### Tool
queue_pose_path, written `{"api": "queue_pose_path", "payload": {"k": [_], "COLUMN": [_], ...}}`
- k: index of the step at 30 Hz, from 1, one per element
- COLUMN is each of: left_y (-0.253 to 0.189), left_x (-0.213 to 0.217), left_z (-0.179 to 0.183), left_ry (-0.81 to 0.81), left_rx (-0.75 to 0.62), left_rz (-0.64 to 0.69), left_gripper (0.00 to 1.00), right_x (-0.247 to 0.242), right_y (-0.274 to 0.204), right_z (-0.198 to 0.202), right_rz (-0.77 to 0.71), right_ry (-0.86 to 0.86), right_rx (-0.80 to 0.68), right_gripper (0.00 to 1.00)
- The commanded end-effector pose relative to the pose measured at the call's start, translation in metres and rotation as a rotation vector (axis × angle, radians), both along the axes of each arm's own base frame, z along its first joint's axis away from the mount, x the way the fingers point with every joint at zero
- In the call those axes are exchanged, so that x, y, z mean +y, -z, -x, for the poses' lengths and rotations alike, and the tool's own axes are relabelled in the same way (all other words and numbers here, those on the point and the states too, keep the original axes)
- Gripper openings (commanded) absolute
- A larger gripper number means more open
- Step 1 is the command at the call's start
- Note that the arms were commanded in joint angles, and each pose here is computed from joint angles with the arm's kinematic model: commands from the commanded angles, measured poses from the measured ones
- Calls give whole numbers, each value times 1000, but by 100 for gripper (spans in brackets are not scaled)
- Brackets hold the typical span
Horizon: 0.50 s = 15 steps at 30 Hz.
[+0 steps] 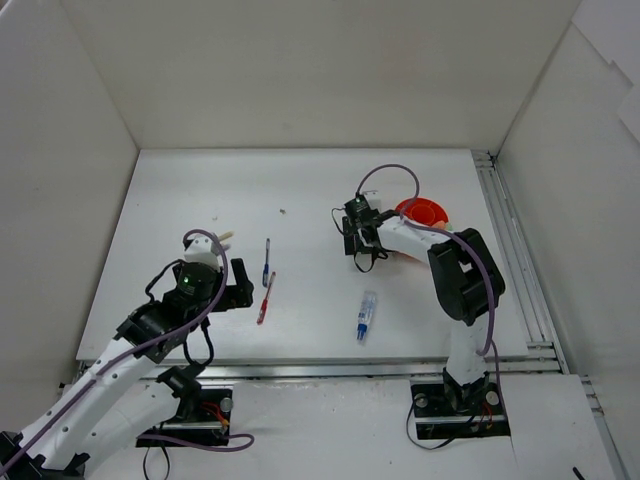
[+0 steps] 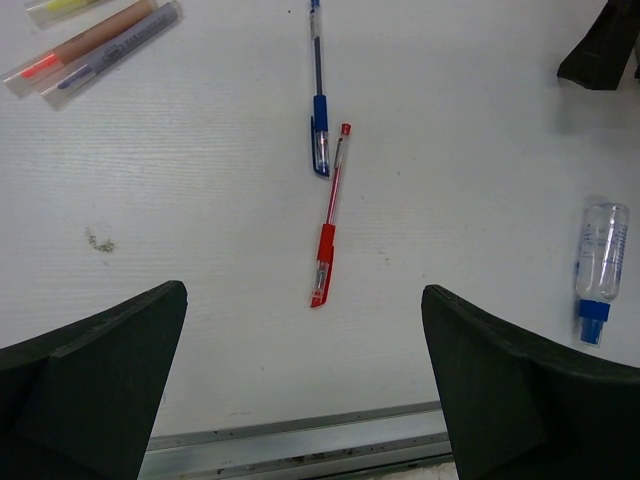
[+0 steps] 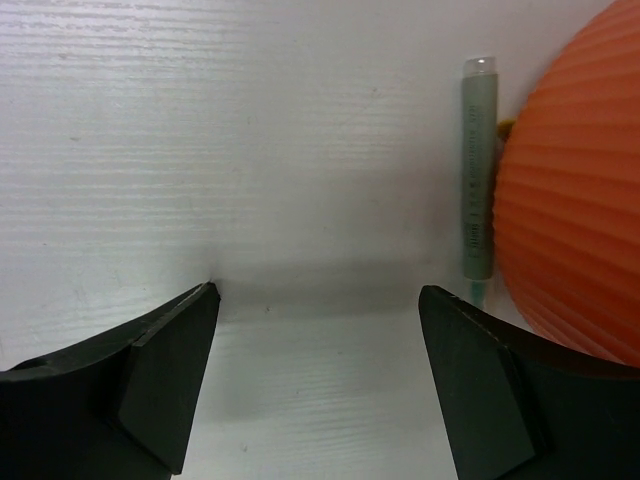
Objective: Sort the stationery into containers
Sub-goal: Pick up the pen from the center of the board.
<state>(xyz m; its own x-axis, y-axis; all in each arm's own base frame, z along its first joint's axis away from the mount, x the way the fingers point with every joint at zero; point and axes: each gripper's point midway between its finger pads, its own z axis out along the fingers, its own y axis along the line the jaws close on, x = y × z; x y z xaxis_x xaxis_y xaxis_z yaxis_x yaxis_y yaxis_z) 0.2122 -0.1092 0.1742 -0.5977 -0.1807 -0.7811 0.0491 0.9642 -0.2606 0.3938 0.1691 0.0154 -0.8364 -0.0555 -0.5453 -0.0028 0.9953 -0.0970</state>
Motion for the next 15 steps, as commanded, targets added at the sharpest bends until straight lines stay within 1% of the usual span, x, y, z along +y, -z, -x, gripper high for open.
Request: {"api": "queue_pose_path", "payload": {"k": [1,3,4,5,8,15], "left_y": [-26,-27,-26,-26,-26,-28], "left_x": [-7,-8,-8,-7,-7,-5], "left_z": [-13,-14,-14,-15,-15,-16], "left_ry": [-12,-12,-13,-15,-18,-18], "left_rx": [-69,-76,-74,-75,-80,-78], "left_rz": [39,44,44,42,43,19], "left_gripper": [100,100,100,100,100,100], "right_x": [-14,-20,-28,-33,-41,-62], "right_y": [-36,-38,-41,-41,-38,-30], "right_z": [1,2,1,1,2,-1], "right_rz": [99,116,147,161,183,202], "right_ry": [15,42,71,83,124,193], "right_rx": [-96,-111,-129,-134,-136,-126], "right_gripper": [79,81,81,84,87,86]}}
